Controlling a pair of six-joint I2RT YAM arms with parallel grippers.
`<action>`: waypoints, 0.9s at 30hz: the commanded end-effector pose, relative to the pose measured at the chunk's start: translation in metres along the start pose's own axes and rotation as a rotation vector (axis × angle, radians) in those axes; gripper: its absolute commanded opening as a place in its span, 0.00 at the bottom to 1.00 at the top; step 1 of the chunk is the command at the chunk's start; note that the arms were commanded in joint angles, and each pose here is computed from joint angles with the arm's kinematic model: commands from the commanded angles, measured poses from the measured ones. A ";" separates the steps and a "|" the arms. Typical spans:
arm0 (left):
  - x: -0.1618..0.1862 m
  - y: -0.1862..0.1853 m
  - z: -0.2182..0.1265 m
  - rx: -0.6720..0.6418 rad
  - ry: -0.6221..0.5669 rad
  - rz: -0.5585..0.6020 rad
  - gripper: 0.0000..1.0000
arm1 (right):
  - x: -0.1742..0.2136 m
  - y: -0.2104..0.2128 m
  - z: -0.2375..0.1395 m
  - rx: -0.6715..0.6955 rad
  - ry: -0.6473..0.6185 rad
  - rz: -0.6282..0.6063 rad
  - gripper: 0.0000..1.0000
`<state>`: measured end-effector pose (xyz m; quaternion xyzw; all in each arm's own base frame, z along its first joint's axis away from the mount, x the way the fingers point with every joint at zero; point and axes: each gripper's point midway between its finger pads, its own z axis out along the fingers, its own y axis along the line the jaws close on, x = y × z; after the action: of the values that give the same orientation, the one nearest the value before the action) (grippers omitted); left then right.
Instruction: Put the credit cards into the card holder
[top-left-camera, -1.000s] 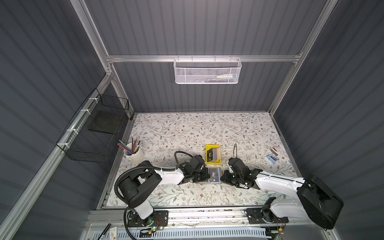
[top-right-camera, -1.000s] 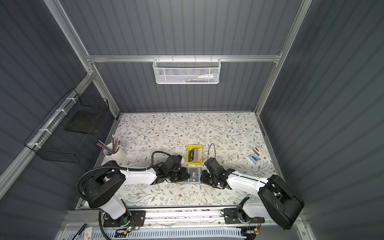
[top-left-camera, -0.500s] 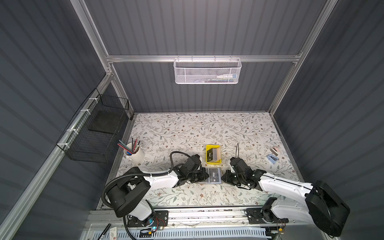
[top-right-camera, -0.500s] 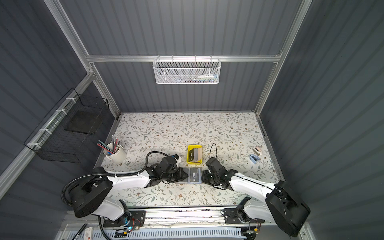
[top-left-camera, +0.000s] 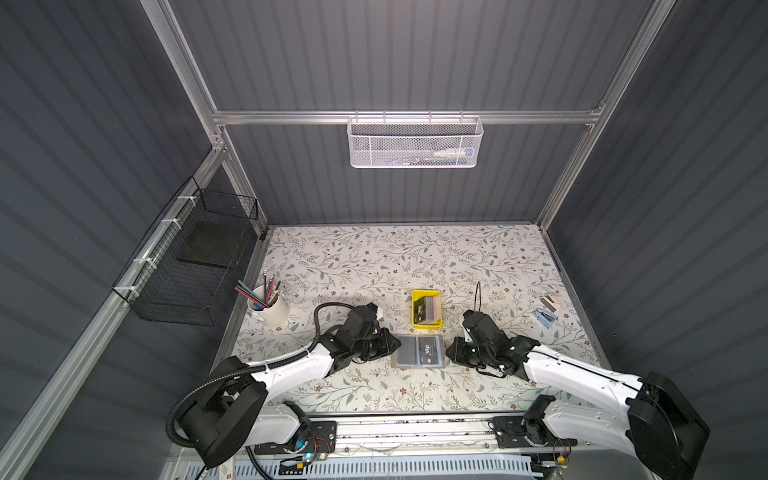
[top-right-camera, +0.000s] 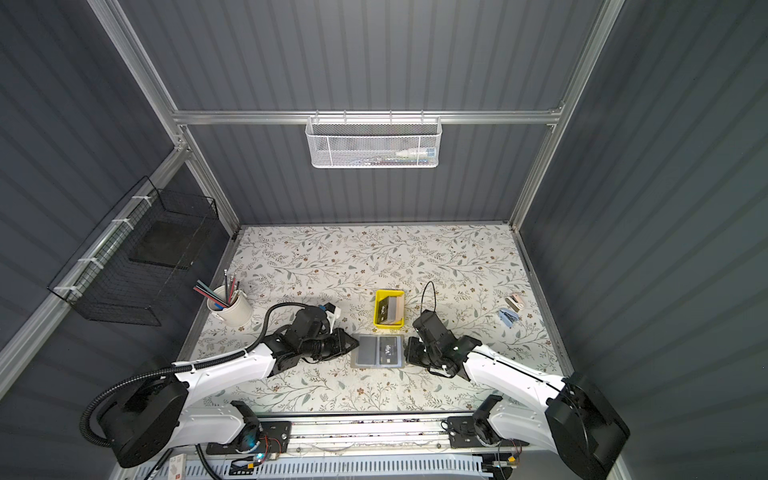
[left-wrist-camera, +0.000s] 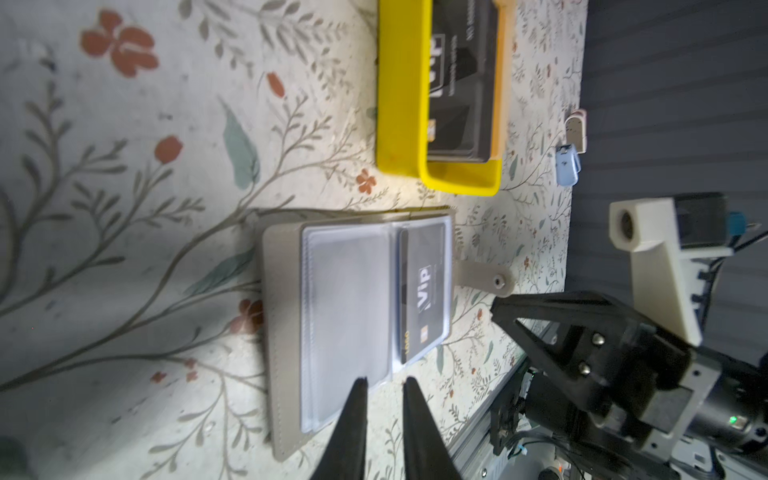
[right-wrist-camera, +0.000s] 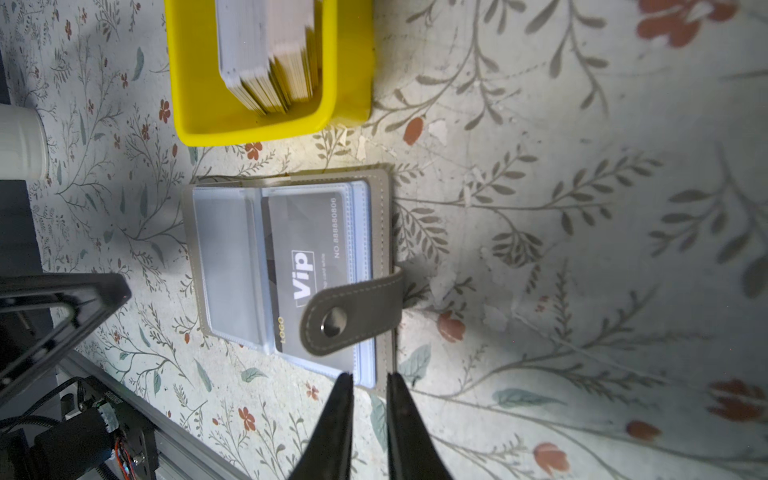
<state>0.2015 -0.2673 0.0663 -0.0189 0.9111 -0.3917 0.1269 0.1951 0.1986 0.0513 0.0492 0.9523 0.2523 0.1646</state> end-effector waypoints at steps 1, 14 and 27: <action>0.010 0.011 -0.001 0.008 0.041 -0.021 0.18 | -0.004 0.001 -0.004 0.015 -0.010 -0.016 0.19; 0.007 0.045 -0.009 0.008 0.046 -0.112 0.23 | 0.008 -0.008 0.011 0.017 0.028 0.005 0.20; 0.008 0.045 -0.009 0.077 0.037 -0.144 0.32 | 0.016 -0.015 0.022 0.026 0.057 0.010 0.24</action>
<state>0.1953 -0.2276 0.0343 -0.0755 0.9032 -0.4142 0.0830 0.1887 0.1979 0.0251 0.0492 0.9592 0.2414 0.1386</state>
